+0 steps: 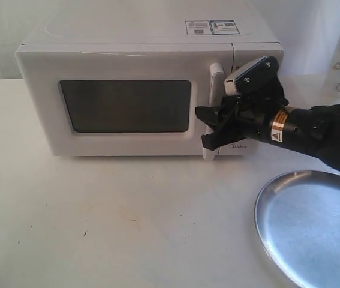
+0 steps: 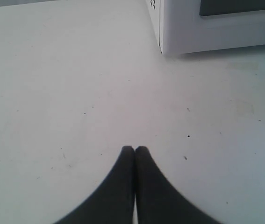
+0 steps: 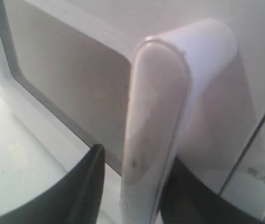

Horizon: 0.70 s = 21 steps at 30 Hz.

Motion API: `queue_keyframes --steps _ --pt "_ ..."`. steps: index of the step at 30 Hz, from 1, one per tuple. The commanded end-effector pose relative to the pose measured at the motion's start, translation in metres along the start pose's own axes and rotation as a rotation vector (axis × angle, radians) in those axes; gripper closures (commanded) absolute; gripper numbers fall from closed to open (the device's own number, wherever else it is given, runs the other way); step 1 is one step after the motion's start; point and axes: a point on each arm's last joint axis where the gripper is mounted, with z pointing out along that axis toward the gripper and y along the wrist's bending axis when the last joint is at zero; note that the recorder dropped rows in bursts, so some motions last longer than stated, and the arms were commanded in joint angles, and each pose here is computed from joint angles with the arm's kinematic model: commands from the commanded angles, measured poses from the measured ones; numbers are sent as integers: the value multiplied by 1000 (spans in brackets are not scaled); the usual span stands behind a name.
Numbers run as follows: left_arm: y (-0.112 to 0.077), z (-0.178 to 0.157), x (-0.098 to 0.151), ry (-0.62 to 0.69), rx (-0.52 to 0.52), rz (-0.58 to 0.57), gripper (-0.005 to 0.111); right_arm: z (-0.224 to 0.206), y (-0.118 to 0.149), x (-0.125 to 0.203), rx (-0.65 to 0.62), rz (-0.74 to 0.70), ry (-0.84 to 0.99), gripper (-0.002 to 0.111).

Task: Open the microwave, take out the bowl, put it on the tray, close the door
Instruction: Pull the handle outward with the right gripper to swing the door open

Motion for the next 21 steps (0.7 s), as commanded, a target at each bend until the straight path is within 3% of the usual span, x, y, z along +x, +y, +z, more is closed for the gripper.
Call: queue_keyframes --steps 1,9,12,16,21 --pt "-1 0 -1 -4 9 -9 107 -3 10 -19 -67 -60 -132 73" --pt "-1 0 -1 -4 9 -9 107 -16 7 -45 2 -45 -237 74" --pt "-1 0 -1 -4 9 -9 107 -16 7 -46 -3 -50 -246 84" --pt "-1 0 -1 -4 9 -9 107 -17 10 -51 -30 -55 -299 108" --pt "-1 0 -1 -4 9 -9 107 -18 17 -51 -101 -119 -300 108"
